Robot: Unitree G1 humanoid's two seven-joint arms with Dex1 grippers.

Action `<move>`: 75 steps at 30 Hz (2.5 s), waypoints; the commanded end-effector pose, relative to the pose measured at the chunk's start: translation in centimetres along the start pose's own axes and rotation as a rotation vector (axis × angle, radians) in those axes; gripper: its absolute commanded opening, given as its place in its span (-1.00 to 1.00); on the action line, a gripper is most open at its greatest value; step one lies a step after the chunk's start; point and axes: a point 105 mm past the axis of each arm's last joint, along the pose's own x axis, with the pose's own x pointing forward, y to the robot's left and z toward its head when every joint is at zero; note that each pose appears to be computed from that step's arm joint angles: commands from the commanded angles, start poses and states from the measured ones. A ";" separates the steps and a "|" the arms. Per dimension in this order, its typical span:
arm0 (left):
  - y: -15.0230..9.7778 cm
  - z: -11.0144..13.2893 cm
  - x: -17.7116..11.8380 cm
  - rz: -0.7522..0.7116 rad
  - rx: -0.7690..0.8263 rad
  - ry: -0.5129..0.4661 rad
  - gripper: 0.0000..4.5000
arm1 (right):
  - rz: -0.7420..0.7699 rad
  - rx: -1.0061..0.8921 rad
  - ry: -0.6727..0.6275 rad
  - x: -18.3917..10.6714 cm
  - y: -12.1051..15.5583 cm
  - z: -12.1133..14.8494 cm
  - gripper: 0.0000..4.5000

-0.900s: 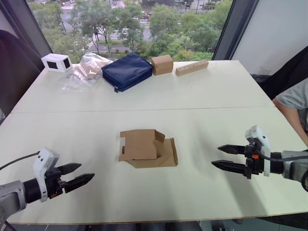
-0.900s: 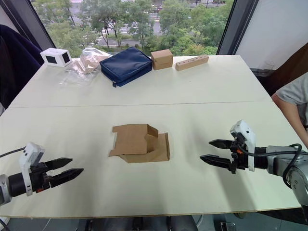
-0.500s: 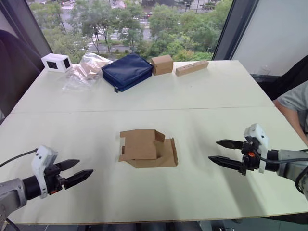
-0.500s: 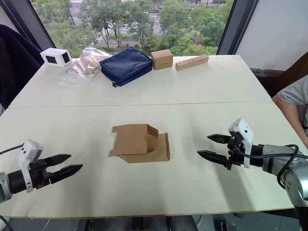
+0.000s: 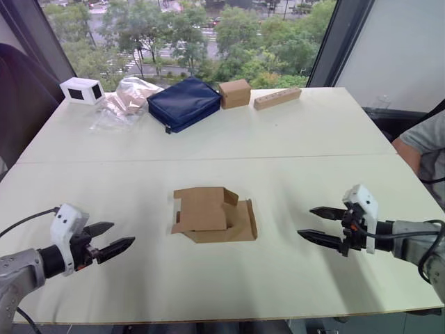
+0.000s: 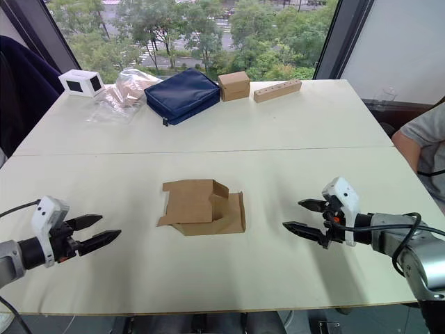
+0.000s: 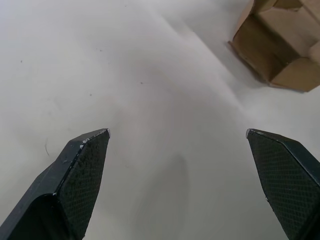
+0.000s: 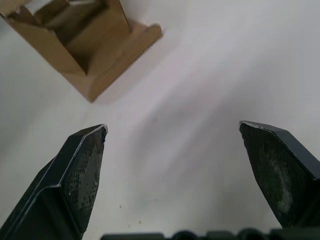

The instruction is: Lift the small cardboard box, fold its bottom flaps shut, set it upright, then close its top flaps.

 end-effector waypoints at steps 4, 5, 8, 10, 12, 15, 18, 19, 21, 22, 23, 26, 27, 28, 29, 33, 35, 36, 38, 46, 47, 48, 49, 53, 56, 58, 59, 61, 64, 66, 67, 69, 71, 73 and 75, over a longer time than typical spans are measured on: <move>0.3 1.4 -0.2 -0.029 -0.011 -0.030 1.00 | -0.041 -0.113 -0.101 -0.5 -0.9 2.8 0.98; 0.2 1.6 -0.2 -0.051 -0.034 -0.026 1.00 | -0.041 -0.114 -0.104 -0.7 -0.8 3.0 0.98; -0.7 2.4 -0.5 -0.178 -0.202 -0.007 1.00 | -0.010 -0.116 -0.103 -1.0 -0.1 3.4 0.98; -1.9 3.7 -0.8 -0.335 -0.356 0.004 1.00 | 0.062 -0.124 -0.105 -0.8 1.6 4.3 0.98; -2.0 5.1 -0.6 -0.428 -0.488 -0.014 1.00 | 0.116 -0.152 -0.100 -0.3 3.1 5.0 0.98; -2.3 6.3 1.0 -0.515 -0.601 -0.014 1.00 | 0.153 -0.209 -0.076 0.2 4.7 5.4 0.98; -2.5 6.8 3.7 -0.536 -0.670 0.009 1.00 | 0.175 -0.232 -0.104 0.4 6.5 6.3 0.98; -2.9 6.9 4.5 -0.548 -0.679 0.022 1.00 | 0.180 -0.244 -0.108 0.5 7.1 6.5 0.98; -3.7 6.8 5.9 -0.576 -0.702 0.070 1.00 | 0.189 -0.268 -0.106 0.6 8.3 6.7 0.98; -4.1 6.6 6.5 -0.586 -0.712 0.089 1.00 | 0.190 -0.274 -0.106 0.7 8.8 6.7 0.98; -4.4 6.5 6.9 -0.590 -0.717 0.108 1.00 | 0.187 -0.278 -0.107 0.7 9.1 6.8 0.98; -5.3 6.3 7.5 -0.625 -0.714 0.150 1.00 | 0.170 -0.279 -0.113 0.7 9.6 7.0 0.98; -5.4 6.2 7.9 -0.629 -0.726 0.155 1.00 | 0.162 -0.264 -0.122 0.7 9.7 7.0 0.98; -5.5 6.2 8.2 -0.636 -0.730 0.159 1.00 | 0.150 -0.249 -0.122 0.6 9.6 6.8 0.98; -5.6 6.1 8.6 -0.640 -0.736 0.164 1.00 | 0.133 -0.239 -0.112 0.5 9.5 6.5 0.98; -5.9 6.0 9.2 -0.669 -0.744 0.174 1.00 | 0.105 -0.220 -0.106 0.3 9.6 6.1 0.98; -6.0 6.1 9.5 -0.678 -0.743 0.162 1.00 | 0.096 -0.213 -0.114 0.2 9.7 6.2 0.98; -6.0 6.2 9.7 -0.681 -0.744 0.157 1.00 | 0.092 -0.209 -0.116 0.2 9.7 6.2 0.98; -6.2 6.2 10.2 -0.685 -0.742 0.154 1.00 | 0.082 -0.203 -0.116 0.1 9.7 6.1 0.98; -7.0 6.3 12.3 -0.722 -0.731 0.173 1.00 | 0.047 -0.189 -0.118 0.1 9.7 6.0 0.98; -7.1 6.4 12.5 -0.727 -0.731 0.174 1.00 | 0.045 -0.188 -0.117 0.2 9.6 6.0 0.98; -7.3 6.6 12.6 -0.735 -0.733 0.177 1.00 | 0.044 -0.187 -0.117 0.2 9.6 6.0 0.98; -7.4 6.7 12.8 -0.740 -0.735 0.180 1.00 | 0.044 -0.186 -0.118 0.3 9.6 6.0 0.98; -8.2 7.0 12.8 -0.772 -0.729 0.188 0.78 | 0.043 -0.184 -0.118 0.3 9.8 6.1 1.00; -9.0 7.1 12.4 -0.800 -0.721 0.202 0.31 | 0.080 -0.172 -0.086 0.3 10.3 5.7 1.00; -9.3 7.0 12.3 -0.803 -0.719 0.207 -0.04 | 0.095 -0.169 -0.073 0.3 10.6 5.5 1.00; -9.4 6.8 12.3 -0.804 -0.718 0.209 -0.23 | 0.102 -0.169 -0.066 0.3 10.7 5.5 1.00; -9.7 6.6 12.2 -0.806 -0.717 0.209 -0.60 | 0.112 -0.166 -0.057 0.2 10.8 5.4 1.00; -9.8 6.5 12.1 -0.806 -0.716 0.202 -0.98 | 0.122 -0.160 -0.045 0.0 11.0 5.1 1.00; -9.9 6.7 12.0 -0.811 -0.712 0.191 -0.98 | 0.121 -0.159 -0.043 -0.1 11.0 5.0 1.00; -9.9 6.7 12.0 -0.810 -0.710 0.188 -0.98 | 0.120 -0.157 -0.046 -0.1 10.9 5.0 1.00; -9.8 6.9 11.9 -0.809 -0.704 0.177 -0.98 | 0.117 -0.149 -0.062 -0.2 10.9 5.1 1.00; -9.7 7.5 11.7 -0.815 -0.679 0.152 -0.98 | 0.111 -0.134 -0.094 -0.3 10.7 5.4 1.00; -9.4 9.9 11.1 -0.827 -0.560 0.037 -0.98 | 0.075 -0.102 -0.200 -0.5 9.8 6.8 1.00; -9.3 13.4 10.2 -0.837 -0.385 -0.112 -0.98 | 0.027 -0.063 -0.350 -1.0 8.5 8.8 1.00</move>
